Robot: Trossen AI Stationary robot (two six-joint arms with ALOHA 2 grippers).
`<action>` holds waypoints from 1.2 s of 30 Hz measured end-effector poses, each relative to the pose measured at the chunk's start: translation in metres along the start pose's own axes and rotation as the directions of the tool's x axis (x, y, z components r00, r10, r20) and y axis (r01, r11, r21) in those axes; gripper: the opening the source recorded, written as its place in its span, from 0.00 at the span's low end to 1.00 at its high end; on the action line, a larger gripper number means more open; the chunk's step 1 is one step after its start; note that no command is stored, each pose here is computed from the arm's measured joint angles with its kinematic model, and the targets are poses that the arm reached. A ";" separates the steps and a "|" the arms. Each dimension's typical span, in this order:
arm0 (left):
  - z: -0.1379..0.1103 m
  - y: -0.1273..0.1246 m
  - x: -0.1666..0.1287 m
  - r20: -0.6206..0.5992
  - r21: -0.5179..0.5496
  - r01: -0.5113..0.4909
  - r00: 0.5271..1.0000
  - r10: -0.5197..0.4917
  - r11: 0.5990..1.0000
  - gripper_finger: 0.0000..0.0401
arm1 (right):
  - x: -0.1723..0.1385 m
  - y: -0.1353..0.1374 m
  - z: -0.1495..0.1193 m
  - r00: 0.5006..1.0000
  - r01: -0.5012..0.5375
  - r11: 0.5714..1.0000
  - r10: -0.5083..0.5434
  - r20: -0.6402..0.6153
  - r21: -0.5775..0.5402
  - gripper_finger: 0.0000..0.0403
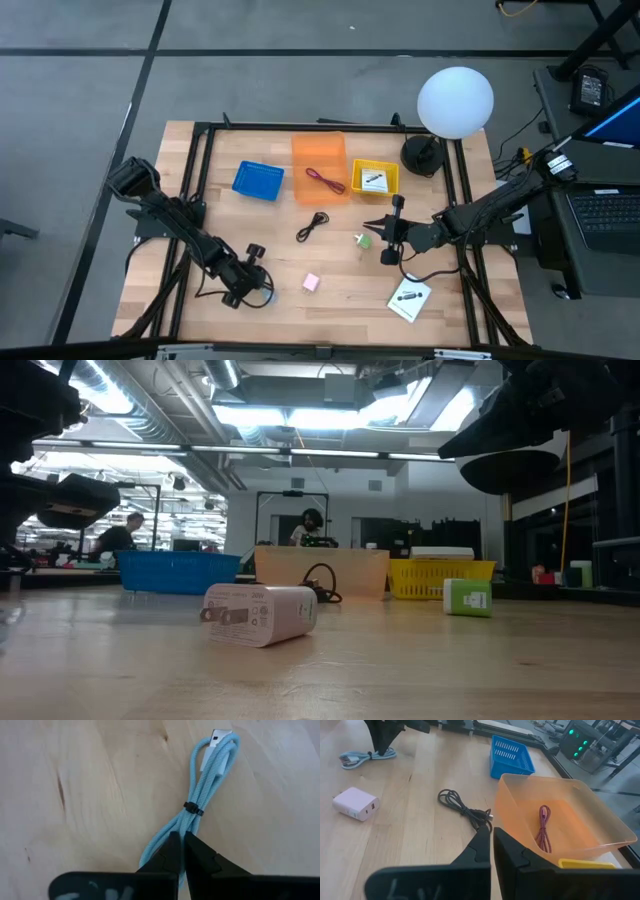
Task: Pick and place items into bin
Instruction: Put the blue charger cable into the orange bin
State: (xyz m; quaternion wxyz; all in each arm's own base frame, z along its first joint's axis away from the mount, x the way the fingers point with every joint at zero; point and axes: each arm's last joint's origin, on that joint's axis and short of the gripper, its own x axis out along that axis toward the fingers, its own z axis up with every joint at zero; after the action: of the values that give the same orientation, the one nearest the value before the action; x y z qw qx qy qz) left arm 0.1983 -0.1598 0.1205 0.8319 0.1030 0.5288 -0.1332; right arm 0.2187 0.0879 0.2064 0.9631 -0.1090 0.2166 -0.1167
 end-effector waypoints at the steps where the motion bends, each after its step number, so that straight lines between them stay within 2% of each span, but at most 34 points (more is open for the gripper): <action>1: 0.000 0.000 -0.001 0.004 0.010 -0.003 1.000 0.003 1.000 0.01 | 0.000 0.000 0.000 1.000 0.000 1.000 0.000 0.000 0.000 0.01; 10: 0.000 0.010 -0.033 0.071 -0.008 -0.078 0.994 0.078 0.997 0.01 | 0.000 0.000 -0.001 1.000 0.001 1.000 -0.001 -0.007 -0.002 0.01; 13: -0.003 0.017 -0.044 0.072 -0.040 -0.133 0.988 0.135 0.990 0.01 | 0.000 0.000 -0.001 1.000 0.001 1.000 -0.001 -0.009 -0.004 0.01; 17: -0.002 0.027 -0.058 0.118 -0.072 -0.140 0.982 0.148 0.988 0.01 | 0.000 0.000 -0.001 1.000 0.000 1.000 0.000 -0.010 -0.005 0.01; 24: -0.013 0.049 -0.077 0.200 -0.123 -0.224 0.949 0.245 0.967 0.01 | 0.000 0.000 -0.001 1.000 0.000 1.000 0.000 -0.010 -0.005 0.01; 32: -0.032 0.060 -0.097 0.351 -0.192 -0.258 0.883 0.312 0.947 0.01 | 0.000 0.000 -0.001 1.000 0.000 1.000 0.000 -0.011 -0.002 0.01; 36: -0.037 0.064 -0.104 0.457 -0.271 -0.280 0.805 0.379 0.921 0.01 | 0.000 0.000 -0.001 1.000 0.000 1.000 0.000 -0.011 -0.001 0.01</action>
State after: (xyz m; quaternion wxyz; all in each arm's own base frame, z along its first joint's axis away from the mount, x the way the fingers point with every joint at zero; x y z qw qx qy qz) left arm 0.1461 -0.0762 0.2010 0.9564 0.0756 0.2788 0.0432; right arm 0.2181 0.0877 0.2054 0.9618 -0.1091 0.2218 -0.1173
